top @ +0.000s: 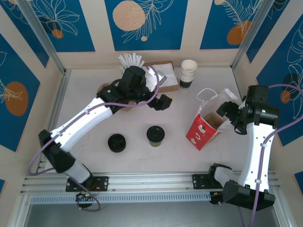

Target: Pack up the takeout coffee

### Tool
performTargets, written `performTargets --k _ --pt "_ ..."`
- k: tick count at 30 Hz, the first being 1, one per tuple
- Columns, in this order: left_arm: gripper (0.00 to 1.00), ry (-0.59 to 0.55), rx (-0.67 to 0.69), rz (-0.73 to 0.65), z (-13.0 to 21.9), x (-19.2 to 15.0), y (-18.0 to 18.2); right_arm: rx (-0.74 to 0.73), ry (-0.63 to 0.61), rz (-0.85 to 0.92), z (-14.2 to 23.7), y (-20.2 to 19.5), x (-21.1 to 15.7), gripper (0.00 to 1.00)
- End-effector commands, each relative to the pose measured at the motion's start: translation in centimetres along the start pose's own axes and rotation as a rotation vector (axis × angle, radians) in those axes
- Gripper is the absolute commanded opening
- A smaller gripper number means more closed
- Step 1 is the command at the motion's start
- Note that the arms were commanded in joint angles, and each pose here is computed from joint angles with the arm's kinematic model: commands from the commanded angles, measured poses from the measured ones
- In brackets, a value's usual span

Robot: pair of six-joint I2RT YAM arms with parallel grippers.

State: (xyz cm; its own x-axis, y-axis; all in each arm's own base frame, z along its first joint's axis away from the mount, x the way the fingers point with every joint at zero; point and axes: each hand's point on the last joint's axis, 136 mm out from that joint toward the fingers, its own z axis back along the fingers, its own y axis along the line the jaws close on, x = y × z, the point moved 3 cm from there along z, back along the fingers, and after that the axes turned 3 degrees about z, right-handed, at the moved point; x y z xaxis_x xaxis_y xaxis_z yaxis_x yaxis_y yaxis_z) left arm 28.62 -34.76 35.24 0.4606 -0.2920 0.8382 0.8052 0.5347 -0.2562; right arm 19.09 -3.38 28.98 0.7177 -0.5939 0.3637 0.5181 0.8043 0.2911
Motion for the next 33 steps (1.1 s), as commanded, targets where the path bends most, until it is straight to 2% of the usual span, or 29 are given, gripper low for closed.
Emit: performTargets --k 1,8,17,23,27,30,33 --pt "0.97 0.051 -0.168 0.112 -2.3 0.6 -2.2 0.06 0.005 -0.017 0.0 0.9 0.1 0.86" --pt "0.95 0.093 -0.211 0.134 -7.6 1.6 -5.2 0.084 0.001 -0.008 -0.1 1.5 0.5 0.86" --pt "0.77 0.193 -0.241 0.103 -13.2 0.1 -8.5 0.112 0.004 0.002 -0.2 2.2 0.4 0.86" --pt "0.62 0.229 -0.173 0.107 -15.4 -1.6 -8.1 0.116 0.002 0.012 0.2 2.4 0.3 0.86" --pt "0.42 0.212 -0.112 0.102 -15.9 -1.5 -7.3 0.119 0.001 0.017 0.4 2.5 0.2 0.86" --pt "0.36 0.184 -0.057 0.108 -15.7 -1.0 -6.6 0.123 0.0 0.02 0.6 2.6 0.1 0.86" --pt "0.22 0.137 0.009 0.124 -15.1 -0.3 -5.8 0.131 -0.001 0.023 1.0 2.7 0.0 0.86"
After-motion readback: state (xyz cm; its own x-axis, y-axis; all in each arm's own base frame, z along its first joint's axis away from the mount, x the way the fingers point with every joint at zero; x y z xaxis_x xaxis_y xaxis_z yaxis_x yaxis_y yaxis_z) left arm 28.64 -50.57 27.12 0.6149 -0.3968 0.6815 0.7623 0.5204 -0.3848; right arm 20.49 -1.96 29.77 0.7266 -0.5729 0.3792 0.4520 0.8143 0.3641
